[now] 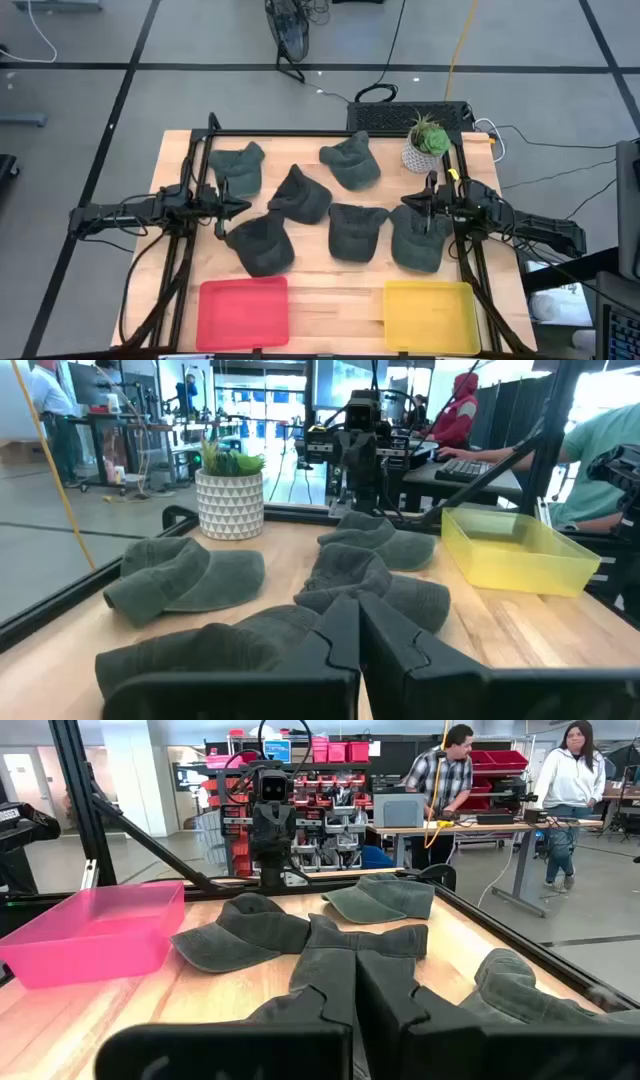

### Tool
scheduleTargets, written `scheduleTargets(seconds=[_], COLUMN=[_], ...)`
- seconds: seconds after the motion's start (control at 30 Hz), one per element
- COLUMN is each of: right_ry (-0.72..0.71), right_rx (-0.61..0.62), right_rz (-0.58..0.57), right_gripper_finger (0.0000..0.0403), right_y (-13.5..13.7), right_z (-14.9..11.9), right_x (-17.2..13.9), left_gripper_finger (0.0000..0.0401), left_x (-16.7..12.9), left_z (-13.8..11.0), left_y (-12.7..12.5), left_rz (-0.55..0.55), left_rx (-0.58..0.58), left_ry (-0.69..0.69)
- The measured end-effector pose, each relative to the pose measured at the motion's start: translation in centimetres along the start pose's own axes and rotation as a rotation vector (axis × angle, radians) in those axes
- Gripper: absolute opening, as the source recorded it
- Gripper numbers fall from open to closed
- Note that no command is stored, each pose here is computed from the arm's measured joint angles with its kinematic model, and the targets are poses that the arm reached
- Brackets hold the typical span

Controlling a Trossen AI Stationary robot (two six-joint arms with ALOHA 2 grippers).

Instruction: Pick & Place hat

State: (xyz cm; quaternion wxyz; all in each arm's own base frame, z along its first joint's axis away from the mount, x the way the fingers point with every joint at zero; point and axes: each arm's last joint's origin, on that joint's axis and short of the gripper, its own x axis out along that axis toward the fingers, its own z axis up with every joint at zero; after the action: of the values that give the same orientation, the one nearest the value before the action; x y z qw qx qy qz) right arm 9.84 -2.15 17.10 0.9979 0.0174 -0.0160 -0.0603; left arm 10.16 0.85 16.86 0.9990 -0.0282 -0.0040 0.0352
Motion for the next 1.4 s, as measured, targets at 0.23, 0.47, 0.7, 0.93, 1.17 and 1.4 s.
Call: scheduleTargets(seconds=[0.23, 0.47, 0.7, 0.93, 1.17, 1.4], right_ry=[0.000, 0.000, 0.000, 0.000, -0.026, -0.182], right_rx=[0.000, 0.000, 0.000, -0.001, -0.019, -0.050], right_rz=[0.000, 0.000, 0.000, 0.000, -0.005, -0.004], right_gripper_finger=[0.0000, 0.0000, 0.0000, 0.0000, 0.0000, 0.0000], right_y=[0.0, 0.0, 0.0, 0.0, 0.0, 0.1], right_z=[0.0, 0.0, 0.0, 0.0, 0.3, 2.0], right_x=[0.0, 0.0, 0.0, 0.0, 0.0, -0.2], left_gripper_finger=[0.0006, 0.0006, 0.0006, 0.0006, 0.0006, 0.0006], left_x=[0.0, 0.0, 0.0, 0.0, 0.0, -0.4], left_z=[0.0, 0.0, 0.0, 0.0, 0.0, 2.9], left_y=[0.0, 0.0, 0.0, 0.0, 0.0, -0.2], left_rz=[0.000, 0.000, 0.000, -0.001, -0.004, -0.008], left_rx=[0.000, 0.000, -0.001, -0.007, -0.017, -0.021], left_ry=[0.000, 0.000, 0.000, 0.000, -0.005, -0.169])
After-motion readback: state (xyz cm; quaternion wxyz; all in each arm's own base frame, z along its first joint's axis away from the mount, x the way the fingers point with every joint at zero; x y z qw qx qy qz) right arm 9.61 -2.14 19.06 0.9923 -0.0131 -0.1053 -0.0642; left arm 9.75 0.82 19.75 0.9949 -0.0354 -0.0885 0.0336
